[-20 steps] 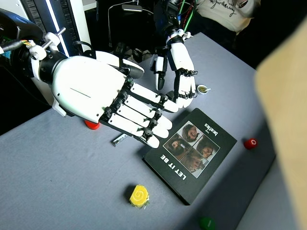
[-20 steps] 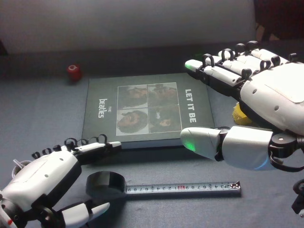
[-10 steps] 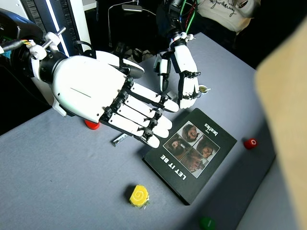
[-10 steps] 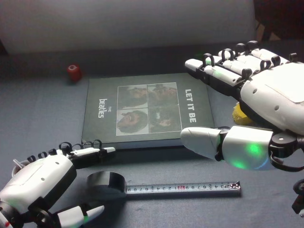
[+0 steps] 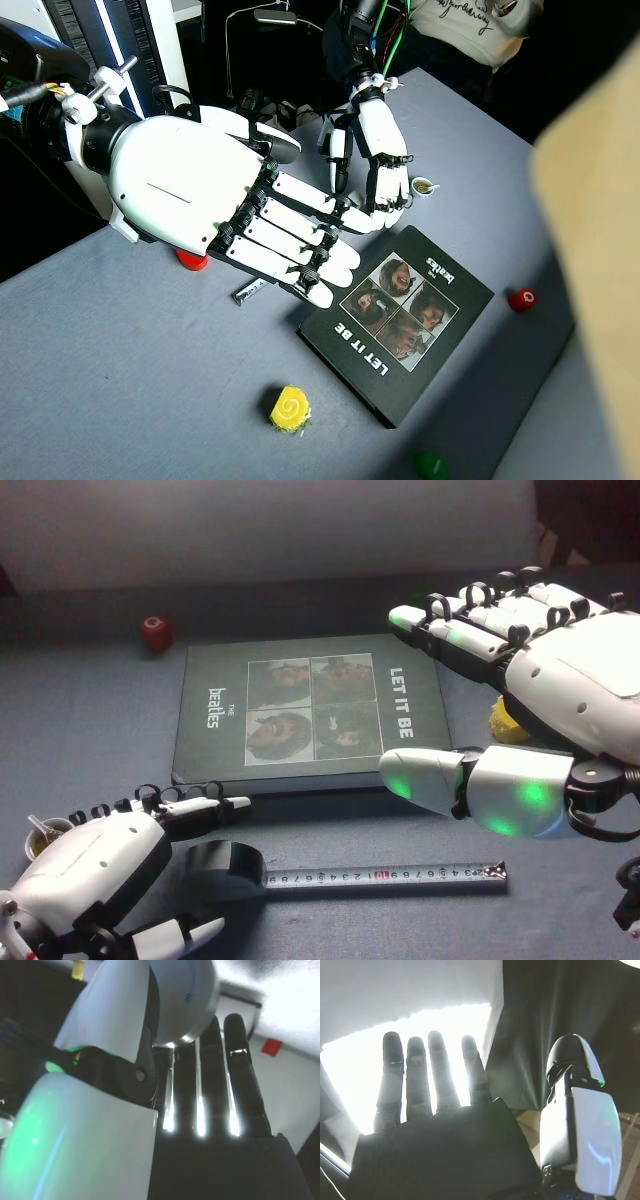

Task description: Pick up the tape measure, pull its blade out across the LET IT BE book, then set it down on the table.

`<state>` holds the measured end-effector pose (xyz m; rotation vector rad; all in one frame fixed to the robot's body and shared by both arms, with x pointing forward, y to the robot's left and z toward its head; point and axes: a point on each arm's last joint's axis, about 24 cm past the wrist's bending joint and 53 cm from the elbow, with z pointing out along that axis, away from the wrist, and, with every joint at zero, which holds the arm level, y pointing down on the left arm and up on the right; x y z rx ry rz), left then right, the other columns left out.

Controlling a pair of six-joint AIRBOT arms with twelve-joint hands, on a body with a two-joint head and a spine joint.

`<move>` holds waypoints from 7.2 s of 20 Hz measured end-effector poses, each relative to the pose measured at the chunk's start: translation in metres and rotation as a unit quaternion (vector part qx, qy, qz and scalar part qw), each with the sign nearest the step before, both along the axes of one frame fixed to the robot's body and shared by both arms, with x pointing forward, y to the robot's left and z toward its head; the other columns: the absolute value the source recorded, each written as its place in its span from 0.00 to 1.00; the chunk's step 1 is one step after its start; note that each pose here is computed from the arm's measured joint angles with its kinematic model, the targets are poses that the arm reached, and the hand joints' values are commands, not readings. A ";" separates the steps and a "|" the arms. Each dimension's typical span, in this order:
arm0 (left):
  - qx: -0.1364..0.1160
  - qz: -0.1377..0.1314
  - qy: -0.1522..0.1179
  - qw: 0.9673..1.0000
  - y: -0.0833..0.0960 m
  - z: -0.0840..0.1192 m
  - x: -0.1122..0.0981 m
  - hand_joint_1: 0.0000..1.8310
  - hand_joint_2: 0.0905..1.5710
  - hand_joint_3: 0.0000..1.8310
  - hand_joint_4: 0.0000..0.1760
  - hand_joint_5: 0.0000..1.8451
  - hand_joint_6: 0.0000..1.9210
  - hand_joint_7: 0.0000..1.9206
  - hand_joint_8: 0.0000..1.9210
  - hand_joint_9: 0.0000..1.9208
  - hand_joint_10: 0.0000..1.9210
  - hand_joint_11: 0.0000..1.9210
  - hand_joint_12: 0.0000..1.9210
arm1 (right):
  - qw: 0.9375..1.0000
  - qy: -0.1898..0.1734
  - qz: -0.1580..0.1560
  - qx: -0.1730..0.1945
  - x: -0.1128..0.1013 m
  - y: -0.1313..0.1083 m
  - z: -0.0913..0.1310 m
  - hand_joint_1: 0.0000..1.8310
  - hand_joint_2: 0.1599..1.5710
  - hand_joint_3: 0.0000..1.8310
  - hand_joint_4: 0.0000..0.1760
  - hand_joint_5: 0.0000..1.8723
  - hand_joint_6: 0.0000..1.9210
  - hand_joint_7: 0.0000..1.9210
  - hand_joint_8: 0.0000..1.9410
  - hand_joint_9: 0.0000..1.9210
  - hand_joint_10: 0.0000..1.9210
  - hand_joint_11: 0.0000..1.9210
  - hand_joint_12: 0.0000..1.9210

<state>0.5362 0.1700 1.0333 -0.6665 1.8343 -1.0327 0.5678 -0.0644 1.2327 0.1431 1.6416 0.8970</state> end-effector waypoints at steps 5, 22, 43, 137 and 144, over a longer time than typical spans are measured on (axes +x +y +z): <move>0.018 -0.005 -0.001 1.000 0.000 -0.006 0.001 0.70 0.65 0.00 0.00 0.27 0.00 0.28 0.00 0.25 0.00 0.14 0.28 | 1.000 0.000 0.000 0.000 0.000 0.000 0.000 0.00 0.65 0.00 0.64 0.03 0.00 0.06 0.00 0.04 0.00 0.00 0.32; 0.032 -0.005 -0.017 0.999 -0.003 -0.006 0.012 0.75 0.68 0.00 0.00 0.54 0.40 0.56 0.46 0.45 0.67 0.38 0.60 | 1.000 -0.011 0.005 -0.004 -0.002 0.002 0.003 0.00 0.65 0.00 0.63 0.04 0.00 0.06 0.00 0.05 0.00 0.00 0.32; -0.017 0.036 -0.059 0.997 0.026 0.098 0.107 0.76 0.67 0.00 0.00 0.58 0.34 0.56 0.45 0.47 0.65 0.40 0.57 | 0.996 -0.025 0.001 -0.083 0.037 0.036 -0.005 0.44 0.62 0.01 0.15 0.10 0.01 0.08 0.00 0.05 0.00 0.00 0.30; -0.054 0.093 -0.069 0.992 0.062 0.132 0.143 0.76 0.66 0.00 0.00 0.58 0.34 0.58 0.42 0.48 0.64 0.42 0.60 | 0.998 0.016 -0.066 -0.014 0.140 0.035 0.009 0.65 0.71 0.00 0.03 0.44 0.62 0.51 0.53 0.51 0.31 0.38 0.67; -0.052 0.089 -0.071 0.992 0.061 0.132 0.143 0.76 0.66 0.00 0.00 0.58 0.34 0.58 0.42 0.48 0.64 0.41 0.59 | 0.998 0.018 -0.065 -0.010 0.130 0.020 0.012 0.65 0.71 0.00 0.02 0.44 0.63 0.51 0.53 0.51 0.31 0.38 0.67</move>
